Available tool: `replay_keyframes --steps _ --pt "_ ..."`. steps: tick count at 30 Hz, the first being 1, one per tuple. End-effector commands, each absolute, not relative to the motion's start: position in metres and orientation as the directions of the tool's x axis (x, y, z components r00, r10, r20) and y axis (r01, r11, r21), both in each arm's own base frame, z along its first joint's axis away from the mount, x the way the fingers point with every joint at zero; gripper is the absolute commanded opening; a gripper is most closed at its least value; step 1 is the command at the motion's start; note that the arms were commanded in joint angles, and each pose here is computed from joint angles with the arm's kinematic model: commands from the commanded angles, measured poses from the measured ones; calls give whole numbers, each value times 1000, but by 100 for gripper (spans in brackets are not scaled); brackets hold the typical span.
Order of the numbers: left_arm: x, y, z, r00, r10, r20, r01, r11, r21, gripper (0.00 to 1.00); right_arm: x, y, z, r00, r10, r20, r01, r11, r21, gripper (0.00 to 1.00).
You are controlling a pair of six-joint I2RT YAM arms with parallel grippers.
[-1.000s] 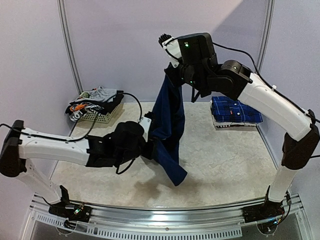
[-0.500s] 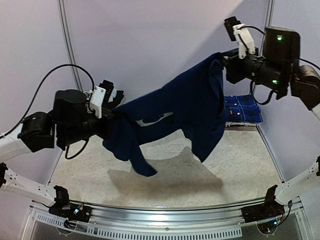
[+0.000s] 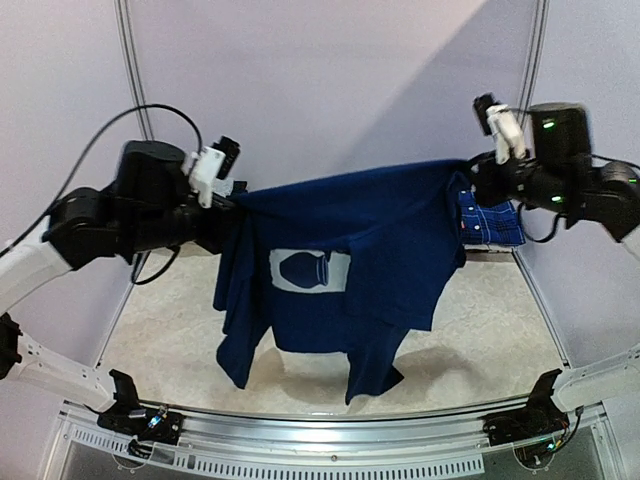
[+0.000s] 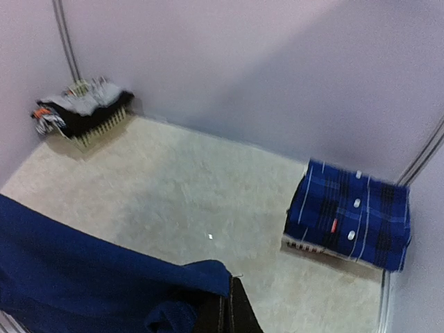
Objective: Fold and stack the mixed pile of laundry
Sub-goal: Pick up the crumpled T-shirt, then place the crumpled T-shirt at the center of the board.
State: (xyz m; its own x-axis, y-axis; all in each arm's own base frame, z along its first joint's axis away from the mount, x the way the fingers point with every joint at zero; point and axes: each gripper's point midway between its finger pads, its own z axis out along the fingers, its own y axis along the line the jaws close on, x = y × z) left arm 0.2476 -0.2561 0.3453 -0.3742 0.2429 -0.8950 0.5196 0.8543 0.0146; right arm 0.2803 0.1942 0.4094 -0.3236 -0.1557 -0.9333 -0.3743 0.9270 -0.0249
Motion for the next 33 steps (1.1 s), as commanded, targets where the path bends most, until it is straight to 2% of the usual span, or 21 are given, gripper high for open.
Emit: replay_keyframes --steps 1,5,8,13,14,16,17,20,24,28,33 --pt "288 -256 235 -606 325 -725 480 877 -8 0 337 193 278 -616 -94 -782 -283 953 108 0" --pt "327 -254 155 -738 343 -581 431 902 -16 2 382 203 184 -769 -84 -634 -232 960 154 0" --pt "348 -256 114 -771 356 -528 418 909 3 4 405 208 134 -831 -94 -548 -196 972 131 0" --pt "372 -244 88 -779 371 -504 374 922 101 23 426 204 102 -858 -91 -506 -162 982 98 1" --pt "376 -240 88 -779 369 -507 358 926 123 29 428 203 103 -856 -90 -509 -159 983 94 5" --pt "380 -230 93 -775 357 -522 315 934 172 50 433 201 106 -850 -88 -519 -151 985 81 15" --pt "379 -223 96 -772 351 -530 292 936 195 62 434 199 110 -847 -87 -525 -147 986 74 28" --pt "371 -206 113 -753 354 -555 240 932 270 76 439 193 122 -833 -83 -548 -126 991 42 52" --pt "343 -197 137 -722 401 -564 223 906 359 81 444 181 147 -802 -72 -593 -85 996 -7 77" --pt "304 -216 144 -688 464 -559 296 882 368 77 438 174 158 -799 -61 -598 -66 998 -13 82" --pt "260 -248 123 -682 501 -533 429 864 263 67 408 184 162 -799 -53 -600 -121 990 72 81"
